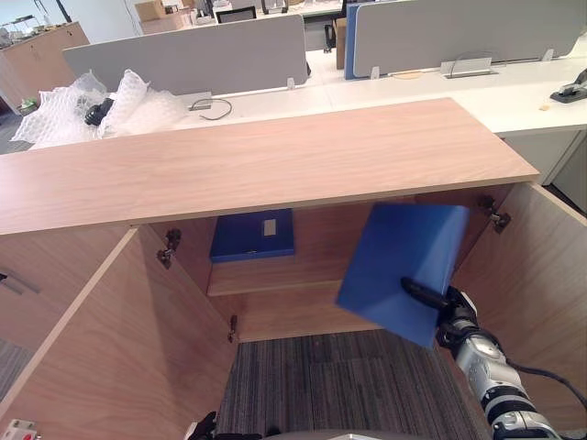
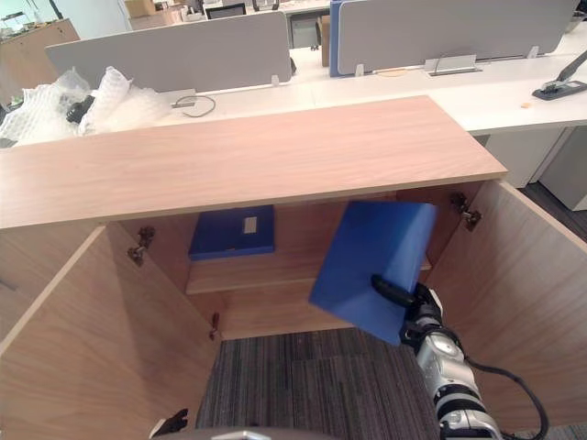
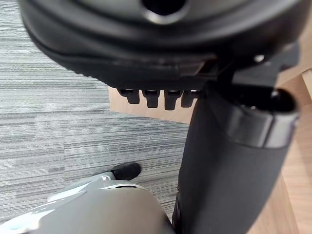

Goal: Walk over to the cabinet, pick up the folder, carry it to the office cabinet, place the folder inside the office cabinet, then close the office cabinet door

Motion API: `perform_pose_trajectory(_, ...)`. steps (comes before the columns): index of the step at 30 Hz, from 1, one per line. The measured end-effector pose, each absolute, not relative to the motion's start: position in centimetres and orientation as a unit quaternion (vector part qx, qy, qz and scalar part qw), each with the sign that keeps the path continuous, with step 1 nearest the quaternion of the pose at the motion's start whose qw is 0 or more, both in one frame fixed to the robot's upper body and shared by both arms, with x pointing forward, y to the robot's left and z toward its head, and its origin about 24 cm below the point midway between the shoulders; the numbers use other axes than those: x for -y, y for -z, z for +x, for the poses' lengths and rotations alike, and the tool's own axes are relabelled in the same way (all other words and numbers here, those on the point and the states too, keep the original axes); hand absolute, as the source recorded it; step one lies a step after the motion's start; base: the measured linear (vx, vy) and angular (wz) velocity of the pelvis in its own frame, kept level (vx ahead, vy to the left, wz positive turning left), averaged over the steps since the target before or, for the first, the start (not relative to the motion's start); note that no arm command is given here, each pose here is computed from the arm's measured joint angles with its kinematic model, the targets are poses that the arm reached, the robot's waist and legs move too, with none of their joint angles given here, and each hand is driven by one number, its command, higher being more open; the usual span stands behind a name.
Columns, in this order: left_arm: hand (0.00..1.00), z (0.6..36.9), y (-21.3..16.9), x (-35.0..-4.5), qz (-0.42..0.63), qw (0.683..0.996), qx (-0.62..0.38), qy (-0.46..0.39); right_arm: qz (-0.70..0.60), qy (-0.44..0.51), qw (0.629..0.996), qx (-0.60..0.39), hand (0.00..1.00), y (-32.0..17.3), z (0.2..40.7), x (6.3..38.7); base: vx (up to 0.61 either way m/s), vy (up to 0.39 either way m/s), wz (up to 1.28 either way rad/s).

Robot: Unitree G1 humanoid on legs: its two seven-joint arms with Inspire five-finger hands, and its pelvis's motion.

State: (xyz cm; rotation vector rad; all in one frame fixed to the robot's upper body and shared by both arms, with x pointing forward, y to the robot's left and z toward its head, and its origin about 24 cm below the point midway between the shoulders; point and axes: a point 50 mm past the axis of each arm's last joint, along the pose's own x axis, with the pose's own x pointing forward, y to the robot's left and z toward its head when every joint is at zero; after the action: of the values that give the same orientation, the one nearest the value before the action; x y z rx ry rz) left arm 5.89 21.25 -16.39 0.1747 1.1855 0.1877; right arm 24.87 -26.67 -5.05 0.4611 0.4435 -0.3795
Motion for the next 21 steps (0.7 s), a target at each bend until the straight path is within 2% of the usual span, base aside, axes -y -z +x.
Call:
perform_pose_trajectory(5, 1.00, 5.9, 16.4, -21.0, 0.068, 0.820, -0.557, -0.114, 0.412, 0.231, 0.866, -0.166, 0.00, 4.4, 27.1, 24.9, 0.05, 0.007, 0.04)
perform_pose_trajectory(10, 1.00, 6.9, 16.3, -20.1, 0.053, 0.829, -0.542, -0.127, 0.474, 0.256, 0.835, -0.113, 0.00, 1.6, 30.8, 24.9, -0.02, 0.007, 0.01)
perform_pose_trajectory(13, 1.00, 10.9, 15.1, -19.8, 0.035, 0.863, -0.483, -0.145, 0.530, 0.243, 0.812, -0.019, 0.00, -5.0, 35.6, 24.8, -0.22, 0.016, -0.11)
perform_pose_trajectory(21, 1.00, 14.3, 13.0, -19.6, -0.027, 0.898, -0.393, -0.194, 0.572, 0.120, 0.802, 0.124, 0.00, -17.7, 39.4, 22.2, -0.21, 0.031, -0.09)
